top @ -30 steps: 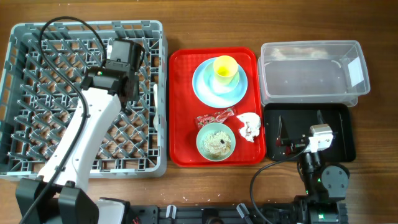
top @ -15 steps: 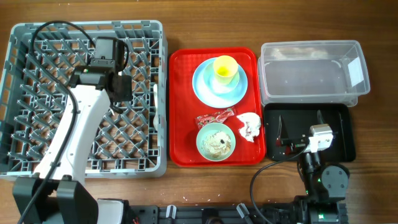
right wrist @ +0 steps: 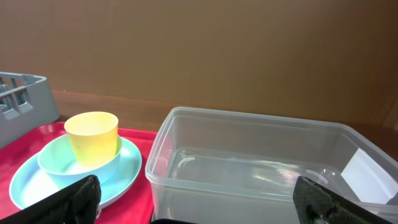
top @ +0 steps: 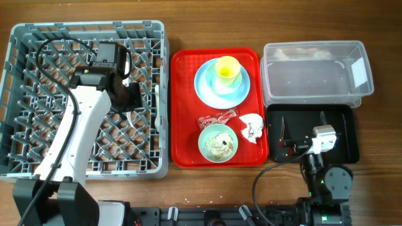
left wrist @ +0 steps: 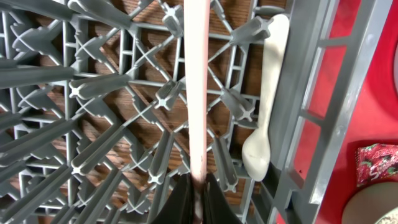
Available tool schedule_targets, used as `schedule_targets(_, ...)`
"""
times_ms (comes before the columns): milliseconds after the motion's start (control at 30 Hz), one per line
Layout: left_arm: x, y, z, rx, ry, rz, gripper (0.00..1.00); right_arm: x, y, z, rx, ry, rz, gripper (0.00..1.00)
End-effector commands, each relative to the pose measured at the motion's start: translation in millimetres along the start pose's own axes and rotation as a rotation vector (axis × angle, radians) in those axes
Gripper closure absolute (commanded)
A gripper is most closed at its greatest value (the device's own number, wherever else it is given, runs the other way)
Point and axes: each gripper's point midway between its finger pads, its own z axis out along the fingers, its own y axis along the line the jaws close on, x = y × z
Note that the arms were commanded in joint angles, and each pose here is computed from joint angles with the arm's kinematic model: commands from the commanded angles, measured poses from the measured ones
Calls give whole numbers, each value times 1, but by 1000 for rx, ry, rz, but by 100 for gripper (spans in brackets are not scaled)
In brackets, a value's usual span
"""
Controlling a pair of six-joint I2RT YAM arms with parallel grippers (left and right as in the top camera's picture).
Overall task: Sort waste into correct bins and load items into the dishwasher rack
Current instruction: 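Carry the fork into the grey rack and release it, then withdraw the left gripper to the rack's left side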
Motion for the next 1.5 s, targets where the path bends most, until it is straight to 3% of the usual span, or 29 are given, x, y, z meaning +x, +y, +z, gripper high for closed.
schedule_targets(0,11,0,15,5,42,-27,96,-1,-1,0,9,-6,-11,0)
schedule_targets(467,36,5,32,-8,120,17,92,-1,-1,0,9,-6,-11,0)
schedule_targets(767,36,5,32,-8,118,16,69,-1,-1,0,9,-6,-11,0)
schedule_targets(1000,18,-2,8,29,44,10,71,-1,-1,0,9,-6,-11,0)
schedule_targets(1133,10,-59,-27,321,-7,-24,74,-1,-1,0,9,-6,-11,0)
schedule_targets(1233,20,-107,-42,485,9,36,72,-1,-1,0,9,-6,-11,0)
schedule_targets(1367,45,-146,-40,460,9,185,68,-1,-1,0,9,-6,-11,0)
schedule_targets(1467,69,-175,-35,387,-21,263,72,-1,-1,0,9,-6,-11,0)
